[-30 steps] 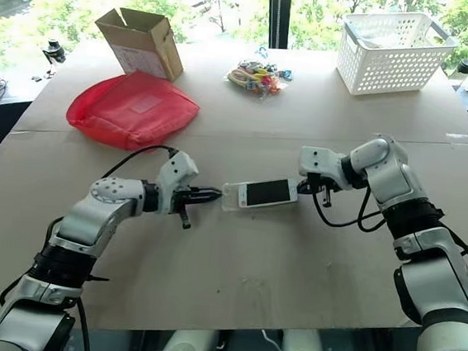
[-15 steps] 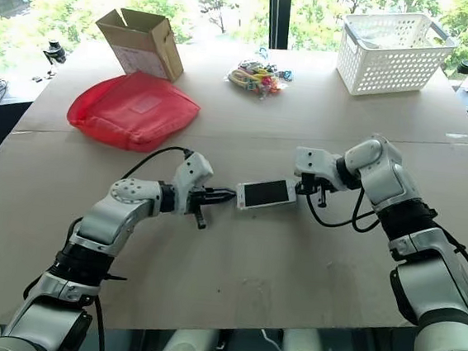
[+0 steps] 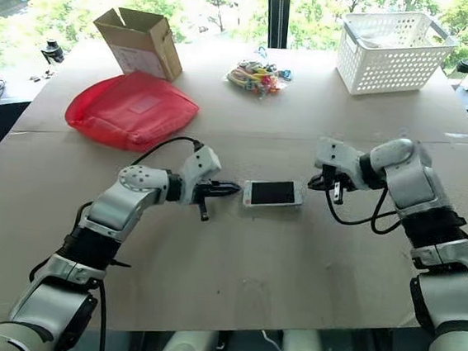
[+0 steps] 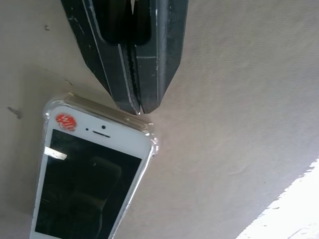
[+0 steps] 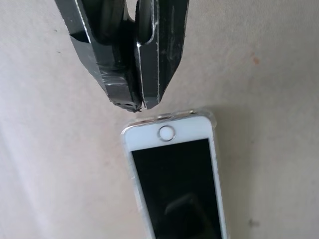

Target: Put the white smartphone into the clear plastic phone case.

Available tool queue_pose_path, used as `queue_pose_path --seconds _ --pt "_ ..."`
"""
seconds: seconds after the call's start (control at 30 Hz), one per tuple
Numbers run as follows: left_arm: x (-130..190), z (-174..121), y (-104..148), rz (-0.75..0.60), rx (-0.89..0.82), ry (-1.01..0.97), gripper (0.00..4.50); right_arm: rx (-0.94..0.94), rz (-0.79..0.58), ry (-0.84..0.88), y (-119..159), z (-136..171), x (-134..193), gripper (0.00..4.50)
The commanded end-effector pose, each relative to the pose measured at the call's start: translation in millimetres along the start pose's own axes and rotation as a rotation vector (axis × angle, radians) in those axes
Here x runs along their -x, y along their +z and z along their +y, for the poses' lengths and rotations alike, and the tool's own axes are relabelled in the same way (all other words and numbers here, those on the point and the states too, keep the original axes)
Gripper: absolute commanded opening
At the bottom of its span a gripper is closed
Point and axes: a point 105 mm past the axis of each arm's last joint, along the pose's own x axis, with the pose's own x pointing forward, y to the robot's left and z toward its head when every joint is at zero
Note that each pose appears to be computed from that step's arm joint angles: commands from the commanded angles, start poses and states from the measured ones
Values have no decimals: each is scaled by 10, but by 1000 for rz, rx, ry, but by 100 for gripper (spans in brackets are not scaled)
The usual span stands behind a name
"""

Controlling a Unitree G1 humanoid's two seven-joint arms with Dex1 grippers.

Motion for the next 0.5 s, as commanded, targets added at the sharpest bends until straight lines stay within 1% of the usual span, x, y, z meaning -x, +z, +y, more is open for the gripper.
queue_pose_path --seconds 0.03,0.07,0.13,0.2,0.27,0.37,0.4,0.5 --pt "58 55 361 -119 -63 21 0 -30 -81 -69 0 6 125 6" --pt "58 39 425 -147 -66 18 0 -39 -114 -94 -10 8 130 6" --pt "35 -14 537 -212 -56 5 0 -74 -276 -116 85 36 111 6" --pt "-7 -66 572 -244 -38 -10 0 -103 -359 -111 99 84 92 6" --pt "-119 -186 516 -226 -54 -49 0 -130 -402 -107 51 135 50 6" --pt "-265 -354 398 -202 -39 -101 0 -164 -537 -113 98 147 18 6" --pt "-290 -375 347 -187 -36 -105 0 -171 -575 -117 118 142 15 6" --pt "-317 -362 167 -129 -32 -88 0 -199 -624 -105 110 151 -44 6"
